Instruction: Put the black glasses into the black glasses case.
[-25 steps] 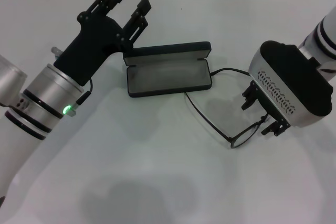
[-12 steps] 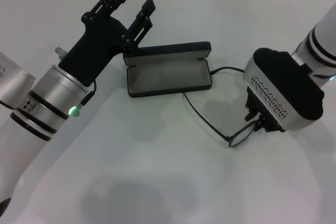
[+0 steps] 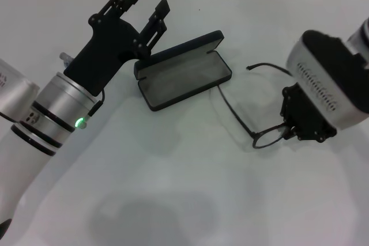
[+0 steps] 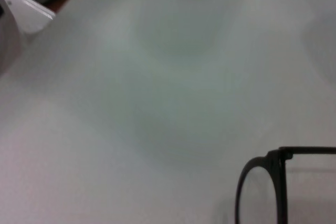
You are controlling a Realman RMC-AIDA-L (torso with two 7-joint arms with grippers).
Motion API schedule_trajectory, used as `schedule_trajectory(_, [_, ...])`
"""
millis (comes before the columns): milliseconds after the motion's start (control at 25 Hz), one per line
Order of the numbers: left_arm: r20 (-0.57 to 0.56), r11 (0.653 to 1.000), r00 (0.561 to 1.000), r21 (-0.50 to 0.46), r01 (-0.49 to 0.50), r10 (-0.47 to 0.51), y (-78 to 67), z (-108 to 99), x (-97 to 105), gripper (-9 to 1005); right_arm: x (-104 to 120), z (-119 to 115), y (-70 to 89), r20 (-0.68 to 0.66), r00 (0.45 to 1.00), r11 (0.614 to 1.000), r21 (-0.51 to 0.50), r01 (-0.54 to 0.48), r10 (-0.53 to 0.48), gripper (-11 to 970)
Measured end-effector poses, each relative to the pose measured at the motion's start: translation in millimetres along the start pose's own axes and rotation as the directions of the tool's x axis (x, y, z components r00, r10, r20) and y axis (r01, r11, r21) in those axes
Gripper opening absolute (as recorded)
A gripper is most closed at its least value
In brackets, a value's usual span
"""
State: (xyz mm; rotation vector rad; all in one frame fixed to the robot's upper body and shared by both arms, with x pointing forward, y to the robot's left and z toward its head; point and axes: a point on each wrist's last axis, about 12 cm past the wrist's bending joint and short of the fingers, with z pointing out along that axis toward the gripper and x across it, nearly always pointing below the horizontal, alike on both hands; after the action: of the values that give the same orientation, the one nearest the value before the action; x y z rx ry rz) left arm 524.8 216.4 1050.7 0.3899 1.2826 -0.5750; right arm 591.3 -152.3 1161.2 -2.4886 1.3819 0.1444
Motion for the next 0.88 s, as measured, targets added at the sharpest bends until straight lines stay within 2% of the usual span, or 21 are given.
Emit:
schedule_trajectory(120, [0.008, 0.999, 0.999, -0.025, -0.032, 0.033, 0.0, -2.5, 0.1, 591, 4.8, -9.4, 6.7, 0.029, 0.999, 1.000, 0.024, -0.018, 0.018, 93])
schedule_trajectory(280, [0.051, 0.995, 0.999, -0.094, -0.013, 0.018, -2.6, -8.0, -1.4, 590, 10.4, -23.8, 23.8, 0.167, 0.986, 0.995, 0.099, -0.011, -0.006, 77])
schedule_trajectory(440, [0.076, 0.991, 0.997, -0.131, 0.035, -0.025, -1.9, -6.6, -3.0, 597, 23.3, -38.2, 40.6, 0.356, 0.934, 0.961, 0.267, -0.075, -0.025, 43])
schedule_trajectory(520, [0.070, 0.996, 0.995, -0.053, 0.071, -0.067, -4.1, 0.7, -5.1, 601, 32.4, -37.5, 45.9, 0.441, 0.897, 0.913, 0.378, -0.154, -0.031, 43])
schedule_trajectory(640, [0.068, 0.995, 0.992, 0.027, 0.101, -0.103, -1.8, 8.7, -10.0, 602, 46.4, -28.5, 49.7, 0.493, 0.870, 0.837, 0.481, -0.260, -0.013, 43])
schedule_trajectory(760, [0.055, 0.978, 0.987, 0.153, 0.139, -0.149, 7.1, 16.8, -20.7, 603, 54.4, -14.6, 50.6, 0.541, 0.841, 0.798, 0.500, -0.337, 0.016, 44])
schedule_trajectory(880, [0.021, 0.936, 0.984, 0.311, 0.162, -0.177, 10.5, 27.8, -33.9, 603, 55.7, -2.6, 49.2, 0.602, 0.798, 0.790, 0.483, -0.378, 0.014, 44])
